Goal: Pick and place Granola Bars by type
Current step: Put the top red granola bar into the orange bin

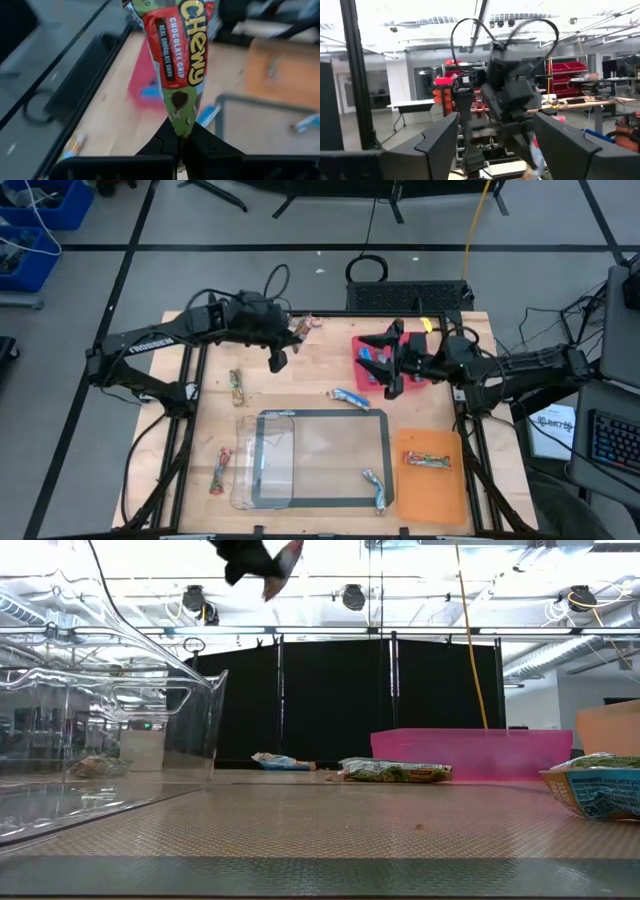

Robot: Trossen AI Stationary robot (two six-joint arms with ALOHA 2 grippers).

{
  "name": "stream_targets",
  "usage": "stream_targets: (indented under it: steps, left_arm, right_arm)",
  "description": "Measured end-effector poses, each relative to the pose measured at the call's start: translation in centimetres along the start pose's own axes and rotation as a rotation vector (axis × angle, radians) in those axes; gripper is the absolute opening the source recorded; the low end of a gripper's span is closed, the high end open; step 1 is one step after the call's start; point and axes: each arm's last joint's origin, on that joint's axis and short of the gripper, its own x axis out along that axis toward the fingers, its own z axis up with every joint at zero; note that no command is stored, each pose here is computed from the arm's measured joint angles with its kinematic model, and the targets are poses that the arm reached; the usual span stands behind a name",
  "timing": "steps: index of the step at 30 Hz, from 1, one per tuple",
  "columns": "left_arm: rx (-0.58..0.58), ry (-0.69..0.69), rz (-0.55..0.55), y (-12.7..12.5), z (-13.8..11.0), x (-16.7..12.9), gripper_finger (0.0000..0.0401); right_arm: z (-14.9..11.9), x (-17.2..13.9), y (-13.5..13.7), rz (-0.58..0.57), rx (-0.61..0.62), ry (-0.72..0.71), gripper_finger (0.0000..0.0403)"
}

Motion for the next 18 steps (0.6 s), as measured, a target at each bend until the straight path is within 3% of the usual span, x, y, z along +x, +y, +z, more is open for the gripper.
stream_targets:
  steps: [7,18]
  left_arm:
    - [0.018,-0.129,-0.102,-1.1,1.5,-0.4,0.0009]
    - [0.088,-0.251,-0.187,-3.6,2.6,-0.6,0.0009]
  right_arm:
    - [1.3,2.1,-1.1,0.028,-0.058,0.002,0.0249]
    - [1.5,3.4,-2.5,0.070,0.042,0.067,0.0249]
